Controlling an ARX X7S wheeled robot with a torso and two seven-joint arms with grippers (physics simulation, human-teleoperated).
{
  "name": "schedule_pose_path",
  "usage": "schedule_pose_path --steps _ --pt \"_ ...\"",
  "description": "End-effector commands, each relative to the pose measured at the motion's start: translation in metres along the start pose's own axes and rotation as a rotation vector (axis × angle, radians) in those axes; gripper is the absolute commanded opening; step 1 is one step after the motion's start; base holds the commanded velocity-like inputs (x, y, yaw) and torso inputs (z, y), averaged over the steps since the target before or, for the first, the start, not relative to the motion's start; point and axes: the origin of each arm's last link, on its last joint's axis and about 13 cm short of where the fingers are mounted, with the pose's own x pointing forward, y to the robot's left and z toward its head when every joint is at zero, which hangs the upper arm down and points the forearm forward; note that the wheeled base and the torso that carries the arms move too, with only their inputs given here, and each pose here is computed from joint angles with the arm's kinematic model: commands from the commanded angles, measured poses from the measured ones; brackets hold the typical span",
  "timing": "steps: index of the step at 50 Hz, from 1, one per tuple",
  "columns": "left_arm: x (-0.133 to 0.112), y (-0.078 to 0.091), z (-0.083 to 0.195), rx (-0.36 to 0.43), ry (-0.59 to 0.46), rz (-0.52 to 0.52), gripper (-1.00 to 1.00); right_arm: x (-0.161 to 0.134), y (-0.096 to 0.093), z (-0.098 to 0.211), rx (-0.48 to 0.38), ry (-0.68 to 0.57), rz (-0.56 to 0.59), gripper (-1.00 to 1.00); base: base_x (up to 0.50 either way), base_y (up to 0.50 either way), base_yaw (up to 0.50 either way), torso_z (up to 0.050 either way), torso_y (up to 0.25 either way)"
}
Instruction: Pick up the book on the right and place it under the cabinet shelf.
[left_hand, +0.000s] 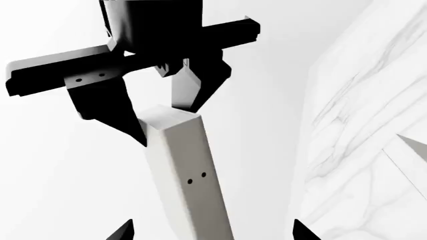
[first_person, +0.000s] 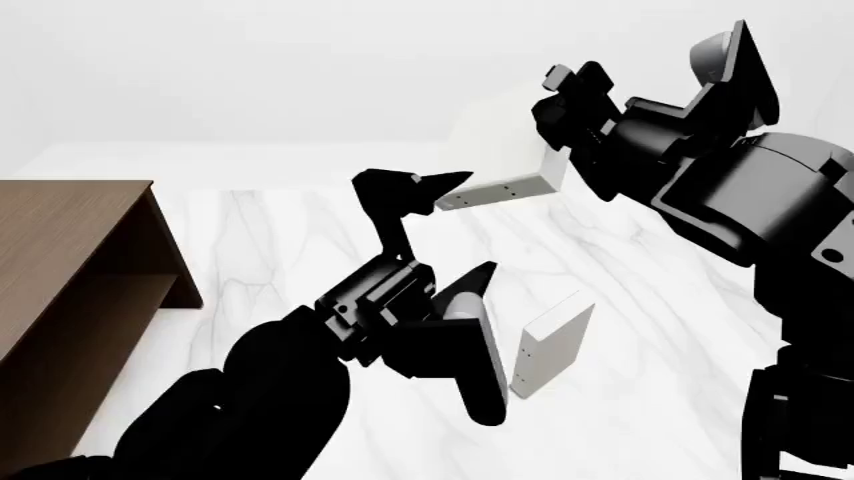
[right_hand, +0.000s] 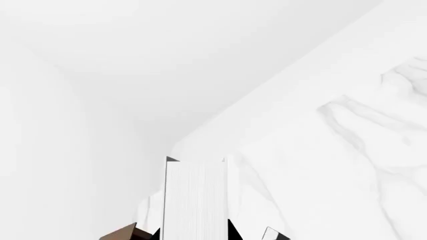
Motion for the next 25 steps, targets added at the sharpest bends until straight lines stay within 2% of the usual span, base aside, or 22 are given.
schedule_pose_path --steps 1,8,25 --pt "0.013 -0.011 -0.009 0.052 0.036 0.026 1.0 -0.002 0.009 0.005 0.031 -0.022 0.067 -1.0 0.0 0.0 0.0 0.0 0.0" --pt "0.023 -0.007 -0.008 0.05 0.041 0.078 1.0 0.001 0.007 -0.003 0.041 -0.008 0.067 -1.0 0.0 0.0 0.0 0.0 0.001" --pt "0.033 -0.01 -0.013 0.055 0.053 0.087 1.0 -0.002 -0.004 -0.014 0.071 0.015 0.063 -1.0 0.0 0.0 0.0 0.0 0.001"
